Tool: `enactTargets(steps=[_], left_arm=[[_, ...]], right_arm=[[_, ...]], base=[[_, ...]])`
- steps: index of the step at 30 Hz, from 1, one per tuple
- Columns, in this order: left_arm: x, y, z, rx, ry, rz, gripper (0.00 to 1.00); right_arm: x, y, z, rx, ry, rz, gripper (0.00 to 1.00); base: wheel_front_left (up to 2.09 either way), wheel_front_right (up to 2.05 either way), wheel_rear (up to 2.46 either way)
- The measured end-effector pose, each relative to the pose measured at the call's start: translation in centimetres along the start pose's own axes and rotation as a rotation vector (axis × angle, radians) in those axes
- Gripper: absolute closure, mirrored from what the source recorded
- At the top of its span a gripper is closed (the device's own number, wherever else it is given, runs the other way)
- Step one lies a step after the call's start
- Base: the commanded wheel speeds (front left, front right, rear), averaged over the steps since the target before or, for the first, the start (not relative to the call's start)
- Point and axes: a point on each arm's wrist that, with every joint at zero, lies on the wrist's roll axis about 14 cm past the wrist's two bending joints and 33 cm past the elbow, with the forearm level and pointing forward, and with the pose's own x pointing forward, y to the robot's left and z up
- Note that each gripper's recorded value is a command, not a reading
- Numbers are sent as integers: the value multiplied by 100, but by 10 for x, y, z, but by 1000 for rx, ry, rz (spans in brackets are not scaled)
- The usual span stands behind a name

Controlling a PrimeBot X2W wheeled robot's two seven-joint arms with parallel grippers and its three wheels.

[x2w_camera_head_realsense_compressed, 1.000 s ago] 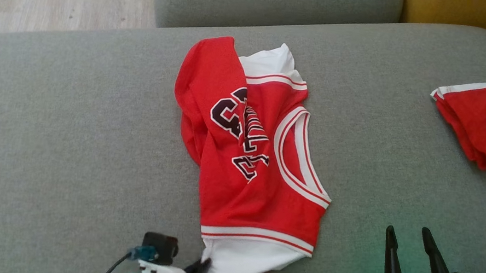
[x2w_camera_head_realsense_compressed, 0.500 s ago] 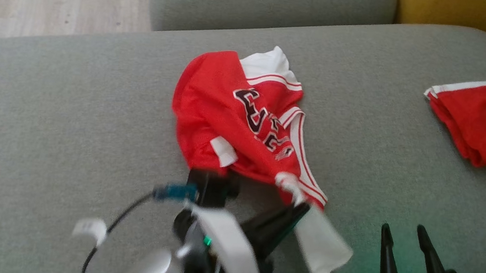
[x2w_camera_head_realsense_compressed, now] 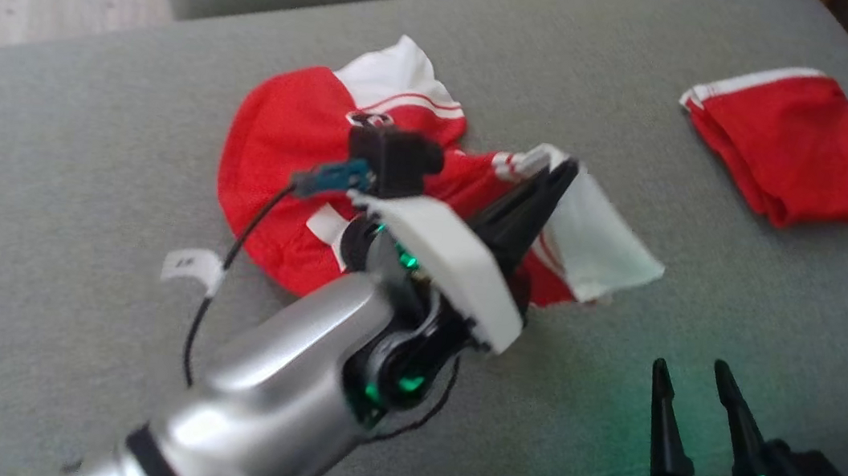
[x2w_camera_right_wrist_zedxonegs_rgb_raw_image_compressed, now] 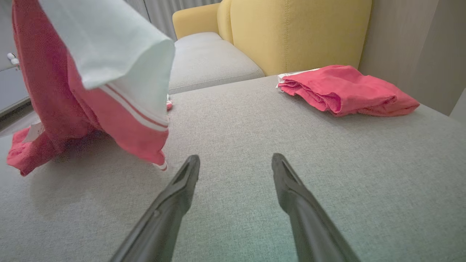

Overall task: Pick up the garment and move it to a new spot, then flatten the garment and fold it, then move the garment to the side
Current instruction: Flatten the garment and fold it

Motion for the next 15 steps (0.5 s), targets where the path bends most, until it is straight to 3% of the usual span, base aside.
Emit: enactTargets(steps=[3, 4, 5, 7, 8, 9, 15], left_arm=[[14, 0, -8, 18, 16, -20, 100], [17, 0, -13, 17, 33, -25, 91], [19, 0, -20, 19, 52, -30, 71], [20, 0, -39, 16, 106, -44, 52], [19, 1, -52, 33, 148, -46, 15], [16, 3, -65, 41, 196, -50, 0], [6, -2, -92, -5, 281, -88, 0]], right_arm=[[4, -2, 2, 1, -2, -7, 0], [6, -2, 3, 0, -5, -7, 0], [7, -2, 3, -1, -5, -9, 0], [7, -5, 3, -1, -1, -18, 0], [7, -6, 2, -2, 1, -21, 0], [8, -6, 2, -3, 1, -23, 0], [9, -7, 0, -3, 10, -23, 0]], base=[[0, 0, 0], [0, 0, 0], [0, 0, 0], [0, 0, 0], [0, 0, 0], [0, 0, 0], [0, 0, 0]])
